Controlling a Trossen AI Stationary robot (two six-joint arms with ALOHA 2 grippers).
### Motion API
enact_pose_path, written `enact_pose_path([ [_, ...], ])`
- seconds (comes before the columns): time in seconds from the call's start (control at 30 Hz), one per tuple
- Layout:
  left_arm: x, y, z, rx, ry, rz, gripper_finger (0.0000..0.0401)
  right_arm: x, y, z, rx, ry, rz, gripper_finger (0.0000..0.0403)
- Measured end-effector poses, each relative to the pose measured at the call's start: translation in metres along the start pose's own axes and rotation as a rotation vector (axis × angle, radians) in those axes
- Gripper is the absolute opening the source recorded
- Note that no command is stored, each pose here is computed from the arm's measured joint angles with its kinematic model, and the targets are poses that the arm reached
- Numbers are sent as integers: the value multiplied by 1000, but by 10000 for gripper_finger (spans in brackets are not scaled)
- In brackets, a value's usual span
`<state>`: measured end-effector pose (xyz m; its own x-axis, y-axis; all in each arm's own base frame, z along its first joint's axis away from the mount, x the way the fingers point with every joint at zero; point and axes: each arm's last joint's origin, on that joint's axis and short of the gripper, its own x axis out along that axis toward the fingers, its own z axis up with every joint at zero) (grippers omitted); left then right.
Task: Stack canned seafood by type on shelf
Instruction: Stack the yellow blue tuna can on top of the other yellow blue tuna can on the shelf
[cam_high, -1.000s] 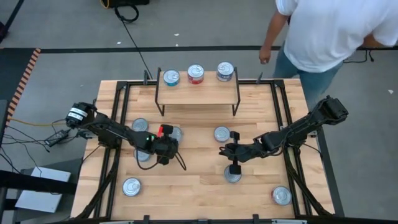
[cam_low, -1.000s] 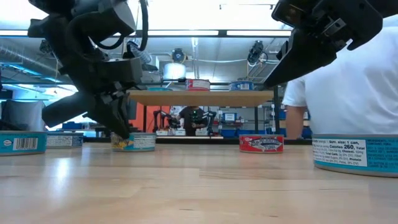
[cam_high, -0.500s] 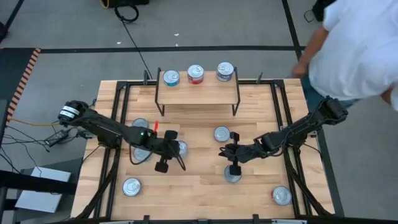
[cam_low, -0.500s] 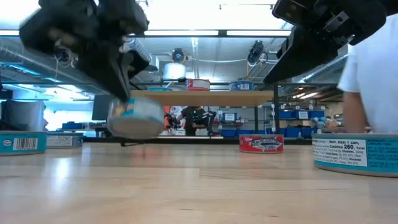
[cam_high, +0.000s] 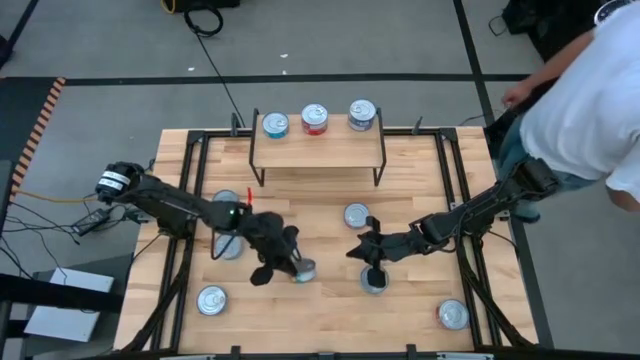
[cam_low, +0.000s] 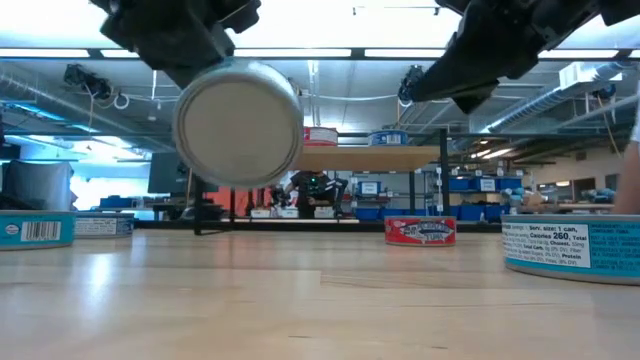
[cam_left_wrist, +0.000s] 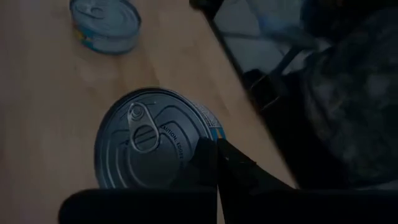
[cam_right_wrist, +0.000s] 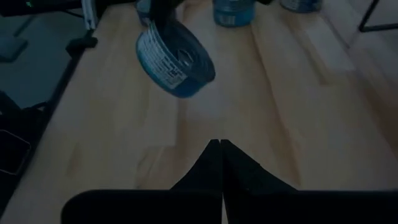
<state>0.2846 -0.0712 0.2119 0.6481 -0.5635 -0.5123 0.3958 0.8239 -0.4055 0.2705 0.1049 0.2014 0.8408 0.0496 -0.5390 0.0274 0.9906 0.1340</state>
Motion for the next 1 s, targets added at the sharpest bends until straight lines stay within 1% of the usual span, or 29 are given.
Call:
enact_pose_path([
  [0.13, -2, 12, -10, -43, -31, 9, 0, 3, 2, -1, -4, -2, 26, 7],
  [0.27, -5, 21, -18, -108, -129, -62, 0, 8, 2, -3, -4, -1, 29, 13],
  [0.33, -6, 23, -23, -149, -157, -82, 0, 9, 2, -4, -7, 6, 27, 14],
  [0.5, -3, 30, -35, -219, -155, -79, 0, 10, 3, -4, -6, 3, 28, 12],
  [0.6, 5, 36, -42, -262, -125, -61, 0, 11, 3, -4, -4, -3, 30, 12],
  [0.77, 15, 43, -46, -273, -132, -68, 0, 11, 3, -3, -2, -10, 32, 12],
  [0.83, 17, 45, -47, -296, -126, -76, 0, 11, 3, -3, -1, -10, 32, 12],
  [1.0, 17, 51, -47, -321, -138, -73, 0, 11, 3, -3, -1, -10, 33, 12],
])
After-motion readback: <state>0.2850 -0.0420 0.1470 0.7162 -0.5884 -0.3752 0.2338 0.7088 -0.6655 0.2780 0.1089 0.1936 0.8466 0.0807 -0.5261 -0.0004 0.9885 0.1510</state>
